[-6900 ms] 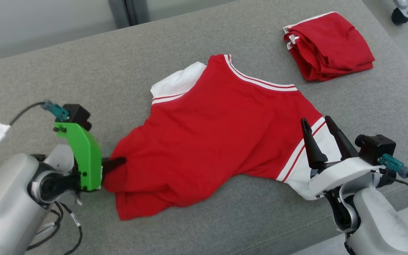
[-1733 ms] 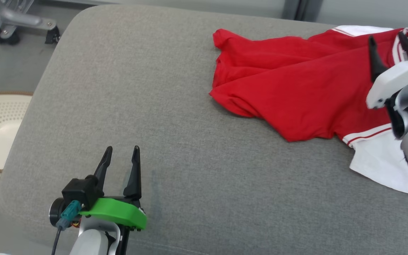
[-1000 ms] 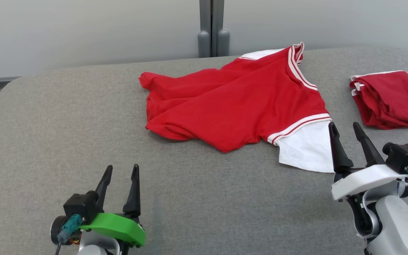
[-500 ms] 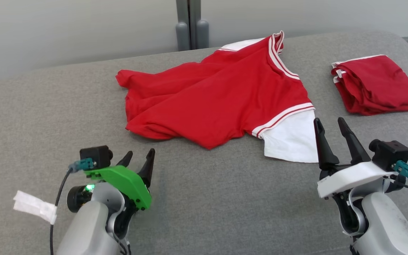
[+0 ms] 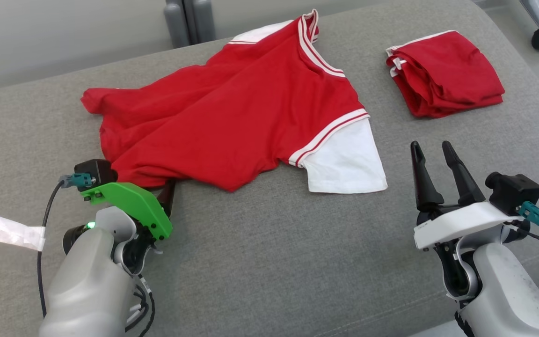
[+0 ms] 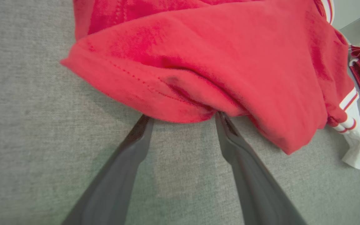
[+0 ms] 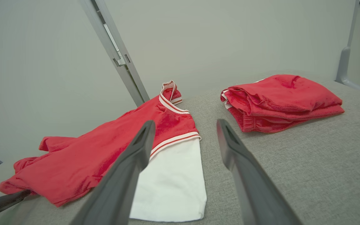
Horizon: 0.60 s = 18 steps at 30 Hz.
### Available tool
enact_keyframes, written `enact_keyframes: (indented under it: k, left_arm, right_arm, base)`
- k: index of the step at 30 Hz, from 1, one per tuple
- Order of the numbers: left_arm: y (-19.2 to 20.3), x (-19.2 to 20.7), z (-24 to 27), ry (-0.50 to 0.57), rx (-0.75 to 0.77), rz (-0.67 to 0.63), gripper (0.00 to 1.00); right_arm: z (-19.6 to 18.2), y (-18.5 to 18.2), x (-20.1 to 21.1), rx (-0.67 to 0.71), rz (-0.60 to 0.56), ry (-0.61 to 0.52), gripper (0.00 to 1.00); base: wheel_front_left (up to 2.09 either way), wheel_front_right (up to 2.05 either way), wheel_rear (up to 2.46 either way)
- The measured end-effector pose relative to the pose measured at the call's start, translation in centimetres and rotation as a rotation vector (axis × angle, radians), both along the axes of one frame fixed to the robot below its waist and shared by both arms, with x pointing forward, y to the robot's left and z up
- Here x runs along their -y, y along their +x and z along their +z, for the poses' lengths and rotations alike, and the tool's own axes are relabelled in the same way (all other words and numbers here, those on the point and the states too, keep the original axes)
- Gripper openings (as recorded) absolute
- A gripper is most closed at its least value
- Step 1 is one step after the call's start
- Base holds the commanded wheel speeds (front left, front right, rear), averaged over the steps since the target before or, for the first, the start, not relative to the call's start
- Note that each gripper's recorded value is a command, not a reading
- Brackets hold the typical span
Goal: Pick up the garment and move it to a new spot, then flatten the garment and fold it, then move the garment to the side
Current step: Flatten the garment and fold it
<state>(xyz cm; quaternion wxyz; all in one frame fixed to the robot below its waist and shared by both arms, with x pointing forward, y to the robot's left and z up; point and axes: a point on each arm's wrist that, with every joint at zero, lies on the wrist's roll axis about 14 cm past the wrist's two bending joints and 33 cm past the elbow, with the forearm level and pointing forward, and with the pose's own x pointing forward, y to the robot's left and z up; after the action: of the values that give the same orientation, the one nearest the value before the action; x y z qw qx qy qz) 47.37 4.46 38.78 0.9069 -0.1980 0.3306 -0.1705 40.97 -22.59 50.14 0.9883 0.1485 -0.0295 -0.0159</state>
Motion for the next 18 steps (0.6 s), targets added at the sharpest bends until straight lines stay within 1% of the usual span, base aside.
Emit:
enact_keyframes:
  k: [2, 3, 4, 5, 7, 10, 15, 18]
  left_arm:
    - [0.3, 0.7, -0.2, -0.016, -0.008, -0.007, 0.98]
    - [0.4, 1.1, -0.5, -0.016, -0.013, -0.019, 0.66]
    - [0.4, 1.4, -0.6, -0.01, -0.014, -0.034, 0.27]
    - [0.4, 1.6, -0.8, -0.002, -0.013, -0.049, 0.0]
    - [0.3, 1.9, -0.8, 0.014, -0.002, -0.078, 0.0]
    - [-0.1, 2.3, -0.2, -0.006, 0.027, -0.099, 0.0]
    - [-0.9, 0.8, 1.7, 0.018, 0.086, -0.156, 0.0]
    - [-1.2, -0.4, 4.1, 0.026, 0.139, -0.199, 0.0]
  right_arm:
    - [-0.3, -0.2, 0.6, -0.008, -0.02, -0.001, 1.0]
    - [-0.4, -0.4, 1.0, -0.013, -0.03, -0.001, 1.0]
    - [-0.5, -0.5, 1.3, -0.016, -0.038, -0.002, 1.0]
    - [-0.7, -0.6, 1.6, -0.021, -0.048, -0.003, 1.0]
    - [-0.8, -0.9, 1.9, -0.026, -0.059, -0.005, 1.0]
    - [-0.7, -0.8, 2.0, -0.02, -0.064, 0.0, 1.0]
    - [-0.8, -0.7, 0.8, -0.019, -0.035, 0.01, 1.0]
    - [-0.4, -0.3, 0.0, -0.007, -0.011, 0.013, 1.0]
  base:
    - [0.0, 0.0, 0.0]
    - [0.0, 0.0, 0.0]
    - [0.0, 0.0, 0.0]
    - [0.0, 0.0, 0.0]
    - [0.0, 0.0, 0.0]
    - [0.0, 0.0, 0.0]
    - [0.0, 0.0, 0.0]
    - [0.0, 0.0, 0.0]
